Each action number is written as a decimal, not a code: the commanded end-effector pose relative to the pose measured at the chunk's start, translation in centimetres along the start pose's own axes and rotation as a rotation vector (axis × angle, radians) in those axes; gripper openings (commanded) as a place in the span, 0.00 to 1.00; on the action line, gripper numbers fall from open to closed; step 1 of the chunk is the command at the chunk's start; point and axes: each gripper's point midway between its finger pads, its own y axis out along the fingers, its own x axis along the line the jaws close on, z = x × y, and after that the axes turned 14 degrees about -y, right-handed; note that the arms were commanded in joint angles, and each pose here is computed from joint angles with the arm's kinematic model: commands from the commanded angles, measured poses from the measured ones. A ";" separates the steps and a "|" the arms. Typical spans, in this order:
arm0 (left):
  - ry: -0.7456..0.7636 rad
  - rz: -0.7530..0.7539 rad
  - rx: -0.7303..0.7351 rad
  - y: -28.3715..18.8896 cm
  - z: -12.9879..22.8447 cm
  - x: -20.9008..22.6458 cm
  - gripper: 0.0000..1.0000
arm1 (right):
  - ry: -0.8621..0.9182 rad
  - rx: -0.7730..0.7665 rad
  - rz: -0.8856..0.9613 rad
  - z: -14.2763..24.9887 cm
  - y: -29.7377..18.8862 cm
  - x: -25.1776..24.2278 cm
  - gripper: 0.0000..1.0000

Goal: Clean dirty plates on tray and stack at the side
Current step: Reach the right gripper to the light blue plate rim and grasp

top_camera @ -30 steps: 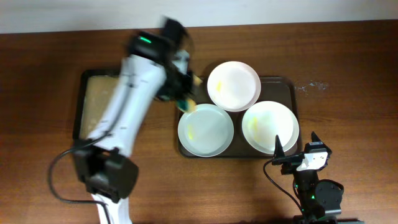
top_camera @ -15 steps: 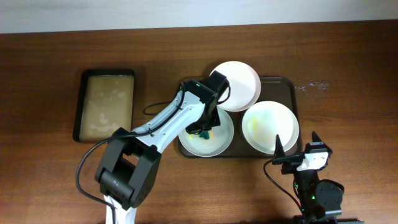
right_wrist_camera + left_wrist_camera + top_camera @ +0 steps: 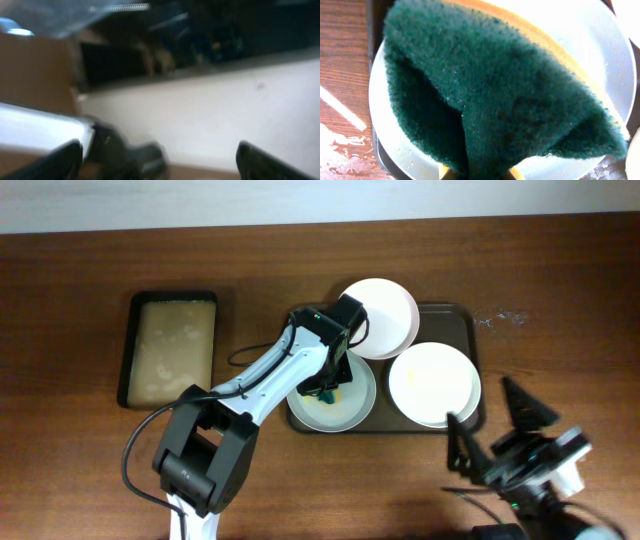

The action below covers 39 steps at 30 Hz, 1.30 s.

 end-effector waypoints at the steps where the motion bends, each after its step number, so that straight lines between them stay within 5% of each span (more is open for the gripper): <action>1: -0.018 0.006 -0.016 -0.6 -0.4 0.1 0.00 | -0.150 0.381 0.091 0.3 1.5 -2.9 0.98; 6: -0.018 0.006 -0.016 -0.6 -0.4 0.1 0.00 | 0.201 0.826 -0.304 6.0 5.4 1.4 0.98; 9: -0.018 0.006 -0.016 -0.6 -0.4 0.1 0.00 | 0.375 0.942 -0.422 10.0 7.1 2.4 0.98; 11: -0.018 0.003 -0.014 -0.6 -0.4 0.2 0.00 | 0.472 1.051 -0.414 14.4 8.6 1.7 0.42; 12: -0.018 0.002 -0.013 -0.6 -0.3 0.2 0.00 | 0.492 1.110 -0.373 16.4 8.9 1.0 0.28; 16: -0.018 0.008 0.004 -0.6 0.0 0.1 0.00 | 0.527 1.256 -0.263 22.8 9.6 -1.2 0.35; 19: -0.018 0.012 0.008 -0.6 0.0 0.0 0.00 | 0.584 1.280 -0.227 25.5 10.5 -1.7 0.96; 20: -0.018 0.012 0.008 -0.6 0.0 0.0 0.00 | 0.608 1.287 -0.210 26.7 11.0 -1.9 0.98; 21: -0.018 0.012 0.008 -0.6 0.0 0.0 0.00 | 0.622 1.314 -0.210 27.9 10.8 -1.8 0.95; 23: -0.018 0.019 0.019 -0.6 0.2 -0.1 0.00 | 0.631 1.353 -0.226 30.2 10.8 -1.3 0.52; 25: -0.016 0.027 0.030 -0.5 0.4 -0.3 0.00 | 0.610 1.372 -0.259 31.8 11.0 -0.3 0.37; 33: -0.011 0.026 0.030 -0.5 0.6 -0.3 0.00 | 0.272 1.416 -0.252 35.0 12.1 2.3 0.41; 39: -0.010 0.027 0.030 -0.5 0.7 -0.4 0.00 | 0.261 1.440 -0.258 36.3 11.9 2.7 0.38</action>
